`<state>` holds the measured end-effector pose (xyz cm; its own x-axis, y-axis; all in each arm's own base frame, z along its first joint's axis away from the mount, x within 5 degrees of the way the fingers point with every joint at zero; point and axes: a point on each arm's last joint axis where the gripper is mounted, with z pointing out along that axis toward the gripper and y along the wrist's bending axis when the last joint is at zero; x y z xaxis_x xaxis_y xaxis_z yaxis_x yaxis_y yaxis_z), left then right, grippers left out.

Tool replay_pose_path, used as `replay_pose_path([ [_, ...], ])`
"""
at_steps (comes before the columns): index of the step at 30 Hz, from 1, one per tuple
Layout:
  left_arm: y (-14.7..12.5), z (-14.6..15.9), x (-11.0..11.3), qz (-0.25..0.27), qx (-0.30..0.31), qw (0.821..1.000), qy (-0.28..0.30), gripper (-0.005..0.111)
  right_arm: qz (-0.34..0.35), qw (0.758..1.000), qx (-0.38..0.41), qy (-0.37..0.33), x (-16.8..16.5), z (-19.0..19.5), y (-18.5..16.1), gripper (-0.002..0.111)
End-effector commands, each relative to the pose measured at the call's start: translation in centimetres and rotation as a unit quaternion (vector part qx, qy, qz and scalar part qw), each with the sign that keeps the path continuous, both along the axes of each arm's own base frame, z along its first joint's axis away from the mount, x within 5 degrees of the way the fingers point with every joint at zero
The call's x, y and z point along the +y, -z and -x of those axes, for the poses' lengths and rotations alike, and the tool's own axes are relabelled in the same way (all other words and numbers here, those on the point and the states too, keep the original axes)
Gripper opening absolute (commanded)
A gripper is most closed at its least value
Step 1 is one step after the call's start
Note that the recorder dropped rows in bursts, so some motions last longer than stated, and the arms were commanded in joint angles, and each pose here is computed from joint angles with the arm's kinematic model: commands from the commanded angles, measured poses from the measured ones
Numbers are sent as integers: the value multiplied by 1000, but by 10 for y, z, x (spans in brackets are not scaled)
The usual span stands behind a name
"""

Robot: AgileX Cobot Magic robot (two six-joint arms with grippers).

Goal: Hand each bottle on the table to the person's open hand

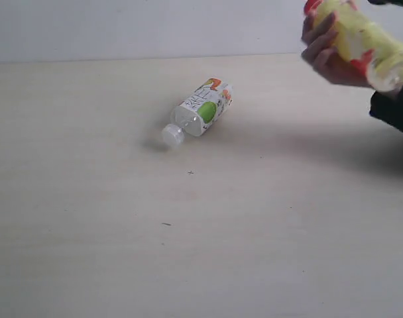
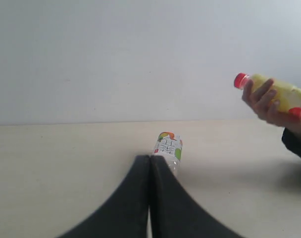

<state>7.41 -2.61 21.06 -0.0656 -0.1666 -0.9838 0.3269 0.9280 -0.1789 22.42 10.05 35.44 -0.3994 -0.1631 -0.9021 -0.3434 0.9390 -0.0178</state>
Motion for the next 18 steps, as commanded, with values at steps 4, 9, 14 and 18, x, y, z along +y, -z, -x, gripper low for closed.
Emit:
replay_pose_path([
  [4,-1,0,0,2,-5,1000,-2,0,-25,998,-56,-14,-36,77,37,0],
  [9,-1,0,0,2,-5,1000,-2,0,-62,995,-83,-10,-49,105,38,0],
  [14,-1,0,0,2,-5,1000,-2,0,-49,995,-93,-2,-63,127,44,0],
  [18,-1,0,0,2,-5,1000,-2,0,-30,995,-92,0,-70,138,53,0],
])
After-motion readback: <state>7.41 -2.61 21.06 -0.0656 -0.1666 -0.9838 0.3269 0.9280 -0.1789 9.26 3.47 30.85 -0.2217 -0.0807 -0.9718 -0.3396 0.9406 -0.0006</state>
